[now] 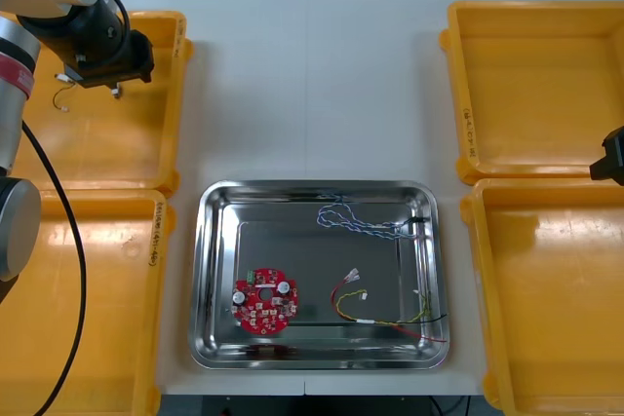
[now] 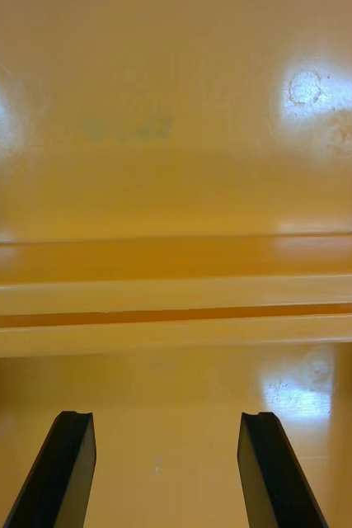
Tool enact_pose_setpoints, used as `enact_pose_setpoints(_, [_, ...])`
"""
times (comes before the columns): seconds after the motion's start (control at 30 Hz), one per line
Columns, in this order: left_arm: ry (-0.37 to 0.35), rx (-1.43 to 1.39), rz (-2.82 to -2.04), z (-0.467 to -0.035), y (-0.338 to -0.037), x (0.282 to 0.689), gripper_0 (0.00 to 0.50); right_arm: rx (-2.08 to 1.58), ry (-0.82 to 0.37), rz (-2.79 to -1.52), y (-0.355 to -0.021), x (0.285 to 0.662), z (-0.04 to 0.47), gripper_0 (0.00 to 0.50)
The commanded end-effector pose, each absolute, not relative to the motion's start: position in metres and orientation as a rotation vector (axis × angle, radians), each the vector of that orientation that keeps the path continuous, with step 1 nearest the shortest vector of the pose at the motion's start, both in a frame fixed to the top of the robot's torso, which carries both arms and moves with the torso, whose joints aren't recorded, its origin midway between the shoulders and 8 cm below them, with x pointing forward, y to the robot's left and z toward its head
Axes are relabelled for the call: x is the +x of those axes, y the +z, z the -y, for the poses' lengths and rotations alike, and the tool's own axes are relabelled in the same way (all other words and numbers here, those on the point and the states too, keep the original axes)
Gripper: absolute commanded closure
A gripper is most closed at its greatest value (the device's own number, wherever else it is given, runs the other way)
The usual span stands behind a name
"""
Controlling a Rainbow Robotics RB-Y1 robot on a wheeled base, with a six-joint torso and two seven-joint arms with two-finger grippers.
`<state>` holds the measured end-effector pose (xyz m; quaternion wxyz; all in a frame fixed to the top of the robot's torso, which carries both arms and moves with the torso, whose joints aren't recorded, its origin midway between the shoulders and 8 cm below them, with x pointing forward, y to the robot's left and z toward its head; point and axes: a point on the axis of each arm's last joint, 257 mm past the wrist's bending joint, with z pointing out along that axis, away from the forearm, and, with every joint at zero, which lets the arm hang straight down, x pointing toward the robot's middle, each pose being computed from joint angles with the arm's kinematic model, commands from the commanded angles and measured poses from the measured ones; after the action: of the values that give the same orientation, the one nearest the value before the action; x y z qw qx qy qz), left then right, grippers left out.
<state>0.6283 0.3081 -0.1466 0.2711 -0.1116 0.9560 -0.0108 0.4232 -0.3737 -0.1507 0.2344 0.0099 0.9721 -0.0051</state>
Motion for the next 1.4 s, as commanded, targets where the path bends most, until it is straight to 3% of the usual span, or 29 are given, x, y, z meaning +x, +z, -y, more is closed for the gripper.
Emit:
enact_pose_setpoints(0.03, [-0.005, -0.344, -2.483, -0.326, -0.098, 0.643, 0.000, 0.004, -0.076, -2.628, -0.131, 0.424, 0.389, 0.000])
enact_pose_setpoints(0.17, [0.028, -0.308, -2.495, -0.346, -0.103, 0.642, 0.000, 0.004, -0.076, -2.628, -0.131, 0.424, 0.389, 0.000])
enact_pose_setpoints(0.37, [0.008, -0.287, -2.473, -0.358, -0.115, 0.652, 0.000, 0.004, -0.076, -2.628, -0.131, 0.424, 0.389, 0.000])
enact_pose_setpoints(1.13, [-0.025, -0.240, -2.474, -0.345, -0.142, 0.661, 0.000, 0.004, -0.076, -2.628, -0.131, 0.424, 0.389, 0.000])
enact_pose_setpoints(1.17, [-0.024, -0.238, -2.476, -0.345, -0.143, 0.660, 0.042, 0.004, -0.076, -2.628, -0.131, 0.424, 0.389, 0.000])
enact_pose_setpoints(1.2, [-0.025, -0.239, -2.479, -0.346, -0.145, 0.660, 0.237, 0.004, -0.076, -2.628, -0.131, 0.424, 0.389, 0.000])
enact_pose_setpoints(1.27, [-0.024, -0.234, -2.479, -0.345, -0.147, 0.659, 0.488, 0.004, -0.076, -2.628, -0.131, 0.424, 0.389, 0.000])
enact_pose_setpoints(1.4, [-0.019, -0.231, -2.483, -0.346, -0.148, 0.659, 0.500, 0.004, -0.076, -2.628, -0.131, 0.424, 0.389, 0.000])
